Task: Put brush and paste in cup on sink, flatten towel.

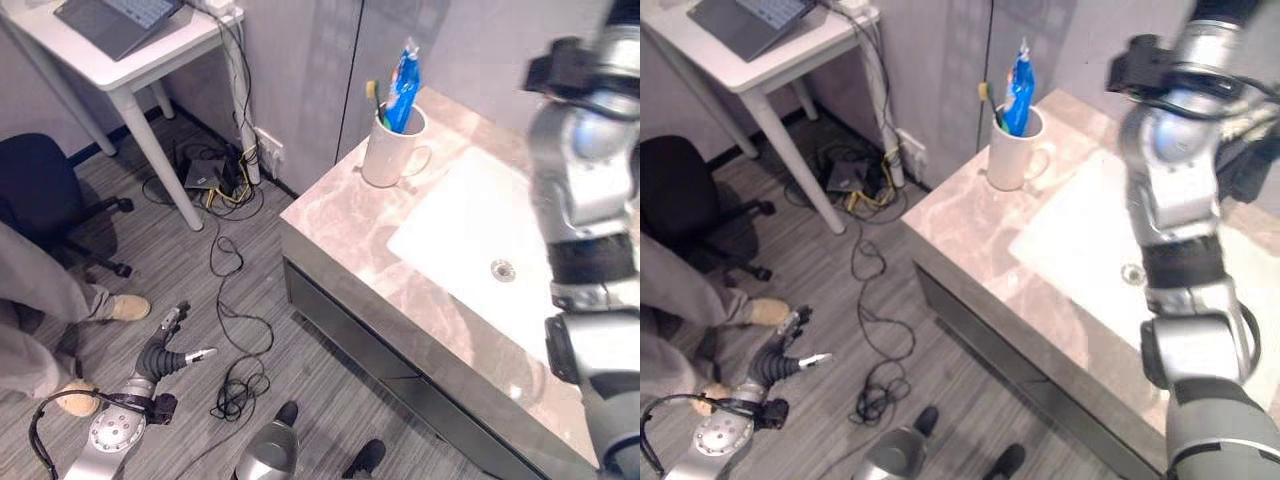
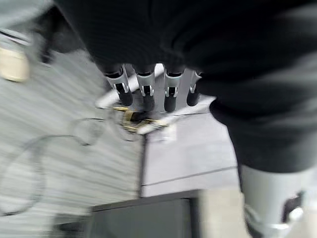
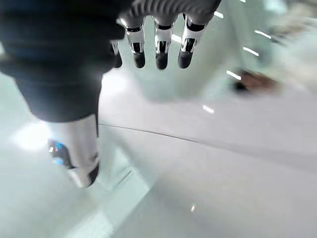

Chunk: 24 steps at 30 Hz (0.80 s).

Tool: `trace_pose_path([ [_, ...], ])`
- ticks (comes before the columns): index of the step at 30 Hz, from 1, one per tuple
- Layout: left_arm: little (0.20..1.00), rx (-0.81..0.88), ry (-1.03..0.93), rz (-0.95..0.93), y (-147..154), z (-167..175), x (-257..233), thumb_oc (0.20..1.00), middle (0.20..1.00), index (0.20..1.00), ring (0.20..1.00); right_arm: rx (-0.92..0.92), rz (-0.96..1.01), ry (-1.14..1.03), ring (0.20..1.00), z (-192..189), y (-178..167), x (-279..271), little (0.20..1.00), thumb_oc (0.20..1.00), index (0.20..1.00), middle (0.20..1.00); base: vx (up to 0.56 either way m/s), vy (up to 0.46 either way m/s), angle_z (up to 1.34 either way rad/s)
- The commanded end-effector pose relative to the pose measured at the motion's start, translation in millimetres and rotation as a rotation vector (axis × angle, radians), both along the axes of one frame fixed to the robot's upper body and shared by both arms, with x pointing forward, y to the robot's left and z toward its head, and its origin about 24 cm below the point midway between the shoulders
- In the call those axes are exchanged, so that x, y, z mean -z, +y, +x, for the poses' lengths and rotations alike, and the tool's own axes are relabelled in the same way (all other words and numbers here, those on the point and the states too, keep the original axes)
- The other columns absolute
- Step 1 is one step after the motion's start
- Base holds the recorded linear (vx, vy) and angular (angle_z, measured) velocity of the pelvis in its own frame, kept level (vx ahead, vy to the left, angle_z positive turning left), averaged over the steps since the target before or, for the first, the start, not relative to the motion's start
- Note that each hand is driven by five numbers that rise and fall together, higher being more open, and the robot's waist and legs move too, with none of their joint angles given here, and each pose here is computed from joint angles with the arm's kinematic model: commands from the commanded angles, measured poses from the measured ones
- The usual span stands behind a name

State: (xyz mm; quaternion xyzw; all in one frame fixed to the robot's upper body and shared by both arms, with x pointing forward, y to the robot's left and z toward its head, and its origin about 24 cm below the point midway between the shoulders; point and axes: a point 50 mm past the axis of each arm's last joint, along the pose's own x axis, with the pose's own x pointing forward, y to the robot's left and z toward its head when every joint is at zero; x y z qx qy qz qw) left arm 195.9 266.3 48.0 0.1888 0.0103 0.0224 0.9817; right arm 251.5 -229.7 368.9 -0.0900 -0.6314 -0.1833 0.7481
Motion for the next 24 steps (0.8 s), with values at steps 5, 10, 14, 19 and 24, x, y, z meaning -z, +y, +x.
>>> trace_pose_path([
  [5,1.000,-0.012,-0.328,-0.041,-3.6,-8.1,-58.8,1.000,1.000,1.000,1.000,0.635,-0.057,-0.037,1.000,-40.6,-59.2,46.3,1.000,1.000,1.000,1.000,-0.02,0.023,-0.20],
  [10,1.000,-0.044,-0.471,-0.019,-1.1,-17.6,-84.7,1.000,1.000,1.000,1.000,1.046,0.118,0.243,1.000,-72.2,-138.7,120.9,1.000,1.000,1.000,1.000,-0.02,0.027,-0.25],
  [14,1.000,-0.093,-0.497,-0.037,4.6,-24.5,-87.2,1.000,1.000,1.000,1.000,1.156,0.296,0.445,1.000,-89.1,-167.0,176.5,1.000,1.000,1.000,1.000,-0.01,0.039,-0.52],
  [19,1.000,-0.155,-0.487,-0.068,10.9,-27.0,-81.7,1.000,1.000,1.000,1.000,1.184,0.538,0.749,1.000,-99.2,-184.2,258.5,1.000,1.000,1.000,1.000,-0.03,0.049,-0.45],
  [24,1.000,-0.085,-0.462,-0.053,6.0,-14.3,-82.8,1.000,1.000,1.000,1.000,1.177,1.046,1.090,1.000,-146.2,-200.2,364.3,1.000,1.000,1.000,1.000,-0.07,0.087,-0.08],
])
